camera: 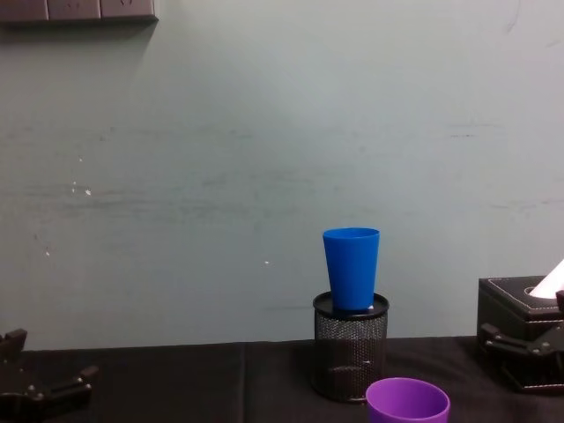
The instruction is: Pick up one cup with a gripper and tap it against the other cup.
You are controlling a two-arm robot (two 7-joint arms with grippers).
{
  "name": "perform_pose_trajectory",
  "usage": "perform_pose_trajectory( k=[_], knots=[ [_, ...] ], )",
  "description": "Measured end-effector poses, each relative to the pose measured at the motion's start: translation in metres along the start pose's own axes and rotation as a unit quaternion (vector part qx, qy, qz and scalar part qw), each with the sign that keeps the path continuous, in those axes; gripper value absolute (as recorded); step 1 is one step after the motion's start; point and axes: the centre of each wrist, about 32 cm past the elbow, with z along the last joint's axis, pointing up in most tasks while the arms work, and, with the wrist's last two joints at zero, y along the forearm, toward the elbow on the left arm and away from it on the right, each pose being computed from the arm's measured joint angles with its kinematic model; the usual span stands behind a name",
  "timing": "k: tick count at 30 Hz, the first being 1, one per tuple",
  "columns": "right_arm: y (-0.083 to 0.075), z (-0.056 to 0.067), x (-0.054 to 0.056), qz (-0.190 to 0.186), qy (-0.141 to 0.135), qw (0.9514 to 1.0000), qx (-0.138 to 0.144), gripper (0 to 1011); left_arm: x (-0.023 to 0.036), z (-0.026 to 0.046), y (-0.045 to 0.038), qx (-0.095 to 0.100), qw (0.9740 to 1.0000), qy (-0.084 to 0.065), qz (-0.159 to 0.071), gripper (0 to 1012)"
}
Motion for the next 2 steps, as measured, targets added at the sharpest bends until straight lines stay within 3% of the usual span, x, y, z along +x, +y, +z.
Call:
perform_pose_trajectory(
  k=[2],
  knots=[
    [0.0000, 0.0000, 0.0000, 0.000, 0.000, 1.0000, 0.000, 1003, 0.0000, 0.0000, 0.0000, 0.000, 1.0000, 0.000, 0.000, 1000]
  ],
)
